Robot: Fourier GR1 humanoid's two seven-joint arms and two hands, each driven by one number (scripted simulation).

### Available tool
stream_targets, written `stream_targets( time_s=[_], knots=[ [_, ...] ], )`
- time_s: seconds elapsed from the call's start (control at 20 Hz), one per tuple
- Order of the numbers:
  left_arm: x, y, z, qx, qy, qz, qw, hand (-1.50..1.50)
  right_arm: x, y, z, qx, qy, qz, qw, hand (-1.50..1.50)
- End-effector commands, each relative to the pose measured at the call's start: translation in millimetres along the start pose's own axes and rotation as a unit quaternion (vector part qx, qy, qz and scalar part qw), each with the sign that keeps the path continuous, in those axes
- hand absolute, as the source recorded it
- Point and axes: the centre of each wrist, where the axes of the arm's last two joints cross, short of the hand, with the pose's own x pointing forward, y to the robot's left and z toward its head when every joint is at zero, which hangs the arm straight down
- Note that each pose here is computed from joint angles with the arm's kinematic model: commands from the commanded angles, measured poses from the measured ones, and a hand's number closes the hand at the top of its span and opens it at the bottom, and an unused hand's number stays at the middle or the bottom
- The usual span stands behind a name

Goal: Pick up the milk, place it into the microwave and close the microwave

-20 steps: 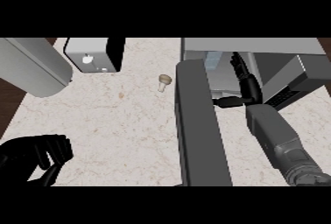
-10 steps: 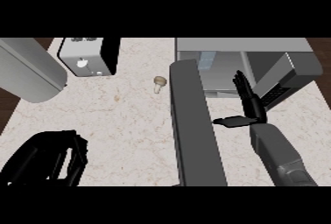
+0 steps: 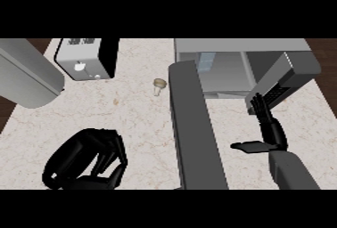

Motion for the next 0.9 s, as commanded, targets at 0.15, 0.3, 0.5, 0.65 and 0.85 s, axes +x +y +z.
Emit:
stream_targets(
  time_s=[0.15, 0.3, 0.5, 0.65, 0.85],
  knots=[
    [-30.1, -9.1, -54.9, -0.063, 0.007, -0.040, 0.9972, 1.50, -0.1, -16.9, 54.0, 0.000, -0.010, -0.002, 1.000, -1.50],
    [-48.9, -39.6, -66.3, -0.090, 0.037, -0.050, 0.9940, 1.50, 10.0, -30.4, 72.1, 0.001, -0.017, 0.004, 1.000, -1.50],
    [-84.3, -71.1, -69.8, -0.116, 0.070, -0.071, 0.9883, 1.50, 26.7, -44.6, 88.8, 0.013, -0.038, 0.008, 0.999, -1.50],
    [-109.8, -93.9, -74.2, -0.119, 0.081, -0.088, 0.9857, 1.50, 46.1, -65.5, 78.5, 0.029, -0.053, 0.025, 0.998, -1.50],
    [-130.5, -86.4, -91.6, -0.103, 0.061, -0.118, 0.9857, 1.50, 62.9, -68.5, 76.8, 0.052, -0.073, -0.001, 0.996, -1.50]
  ],
)
